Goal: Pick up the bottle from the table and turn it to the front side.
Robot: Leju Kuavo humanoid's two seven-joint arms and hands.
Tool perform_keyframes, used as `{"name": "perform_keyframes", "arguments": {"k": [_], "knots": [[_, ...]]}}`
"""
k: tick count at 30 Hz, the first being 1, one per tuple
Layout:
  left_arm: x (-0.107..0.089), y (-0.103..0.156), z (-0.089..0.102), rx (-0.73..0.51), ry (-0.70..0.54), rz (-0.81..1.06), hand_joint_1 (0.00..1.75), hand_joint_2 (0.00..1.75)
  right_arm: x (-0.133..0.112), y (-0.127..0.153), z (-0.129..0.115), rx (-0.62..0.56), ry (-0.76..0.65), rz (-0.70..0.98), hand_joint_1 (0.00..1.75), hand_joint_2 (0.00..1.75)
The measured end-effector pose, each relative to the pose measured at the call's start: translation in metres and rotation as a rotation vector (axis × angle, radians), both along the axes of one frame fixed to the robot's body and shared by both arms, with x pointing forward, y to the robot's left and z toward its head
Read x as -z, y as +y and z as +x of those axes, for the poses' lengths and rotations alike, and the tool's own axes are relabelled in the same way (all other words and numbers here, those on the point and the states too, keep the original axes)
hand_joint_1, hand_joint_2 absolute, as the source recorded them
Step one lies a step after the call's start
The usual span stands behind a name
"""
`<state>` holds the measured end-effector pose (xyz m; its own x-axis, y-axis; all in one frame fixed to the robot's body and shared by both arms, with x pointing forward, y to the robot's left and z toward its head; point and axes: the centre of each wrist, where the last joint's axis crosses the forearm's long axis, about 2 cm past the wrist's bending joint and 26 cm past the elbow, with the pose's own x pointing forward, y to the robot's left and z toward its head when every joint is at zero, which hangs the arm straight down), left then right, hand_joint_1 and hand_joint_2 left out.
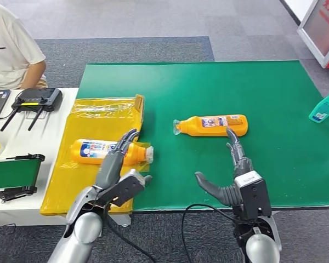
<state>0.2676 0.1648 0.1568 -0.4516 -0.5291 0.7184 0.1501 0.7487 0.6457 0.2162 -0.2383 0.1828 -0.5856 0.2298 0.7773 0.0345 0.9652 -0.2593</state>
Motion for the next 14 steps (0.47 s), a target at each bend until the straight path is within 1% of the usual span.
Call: {"name": "perform_keyframes", "arguments": {"k": [2, 4, 6, 8, 10, 14], "knots": [[-0.001, 0.005, -0.011, 0.058, 0.037, -0.215, 0.0, 1.75, 0.003, -0.001, -0.003, -0.006, 0.032, 0.013, 0.0, 1.75], [0.001, 0.014, -0.022, 0.114, 0.101, -0.466, 0.0, 1.75, 0.006, -0.002, -0.005, -0.02, 0.083, 0.023, 0.0, 1.75], [0.009, 0.027, -0.03, 0.113, 0.168, -0.646, 0.0, 1.75, 0.01, -0.001, -0.007, -0.036, 0.131, 0.031, 0.0, 1.75], [0.018, 0.044, -0.036, 0.095, 0.207, -0.798, 0.0, 1.75, 0.014, -0.001, -0.01, -0.054, 0.166, 0.048, 0.0, 1.75], [0.026, 0.057, -0.042, 0.095, 0.216, -0.892, 0.0, 1.75, 0.017, -0.001, -0.011, -0.072, 0.186, 0.068, 0.0, 1.75], [0.035, 0.072, -0.053, 0.091, 0.216, -0.94, 0.0, 1.75, 0.02, -0.002, -0.011, -0.081, 0.209, 0.093, 0.0, 1.75]]}}
